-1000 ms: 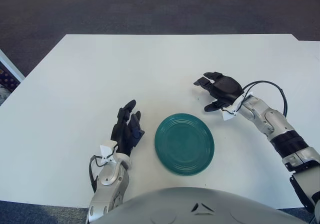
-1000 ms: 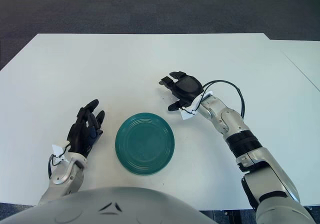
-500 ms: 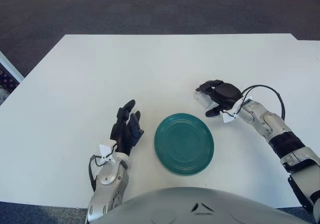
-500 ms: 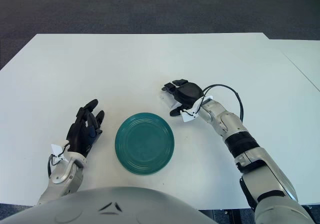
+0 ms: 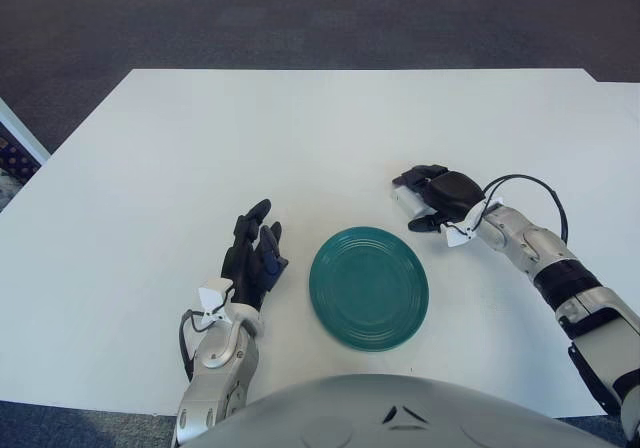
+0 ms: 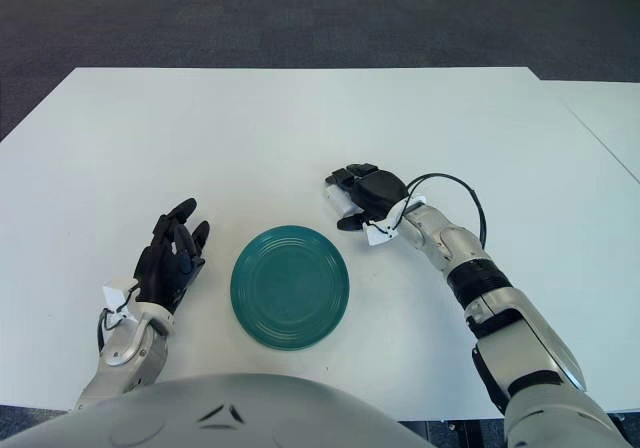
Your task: Put the charger into the plate.
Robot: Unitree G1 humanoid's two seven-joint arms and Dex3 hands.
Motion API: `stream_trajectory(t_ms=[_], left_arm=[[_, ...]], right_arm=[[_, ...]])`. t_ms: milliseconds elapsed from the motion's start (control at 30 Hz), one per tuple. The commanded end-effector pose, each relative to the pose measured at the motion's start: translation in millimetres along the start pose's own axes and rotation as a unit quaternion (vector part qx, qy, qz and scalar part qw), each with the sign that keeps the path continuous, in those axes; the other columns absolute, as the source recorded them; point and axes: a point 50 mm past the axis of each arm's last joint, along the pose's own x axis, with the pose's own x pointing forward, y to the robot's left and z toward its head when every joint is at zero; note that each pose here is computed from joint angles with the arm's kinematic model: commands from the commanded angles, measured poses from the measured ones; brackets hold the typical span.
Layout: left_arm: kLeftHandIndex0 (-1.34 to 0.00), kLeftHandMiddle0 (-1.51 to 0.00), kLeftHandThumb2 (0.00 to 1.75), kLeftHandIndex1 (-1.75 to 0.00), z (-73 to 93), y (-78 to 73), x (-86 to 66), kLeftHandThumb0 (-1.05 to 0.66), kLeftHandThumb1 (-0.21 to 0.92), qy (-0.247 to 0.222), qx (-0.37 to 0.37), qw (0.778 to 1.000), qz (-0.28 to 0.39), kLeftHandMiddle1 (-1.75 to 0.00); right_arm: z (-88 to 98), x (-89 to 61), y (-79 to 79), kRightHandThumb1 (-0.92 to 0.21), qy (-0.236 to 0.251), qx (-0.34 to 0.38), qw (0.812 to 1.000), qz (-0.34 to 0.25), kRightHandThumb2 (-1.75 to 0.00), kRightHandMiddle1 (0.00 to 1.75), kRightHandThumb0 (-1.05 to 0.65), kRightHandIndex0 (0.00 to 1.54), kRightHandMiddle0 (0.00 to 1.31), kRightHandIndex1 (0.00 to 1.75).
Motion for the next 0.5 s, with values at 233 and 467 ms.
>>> stream_trajectory(t_ms=[233, 467], left_arm=[[-0.03, -0.28, 0.9, -0.72, -1.2, -1.2, 0.1, -0.93, 0.92, 0.007, 0.005, 1.0, -0.001, 0.0], [-0.05, -0.3, 0.9, -0.73, 0.4, -2.7, 0.1, -0.92, 0.92, 0.0, 0.009, 1.0, -0.007, -0.01]], right_arm=[[-6.2, 1.3, 22.5, -0.92, 0.011, 0.01, 0.999, 0.043, -0.49, 0.66, -0.78, 0.3, 0.0, 0.02], [-9.9, 2.6, 22.7, -0.92, 0.004, -0.01, 0.999, 0.046, -0.48, 0.74, -0.75, 0.35, 0.0, 0.02]])
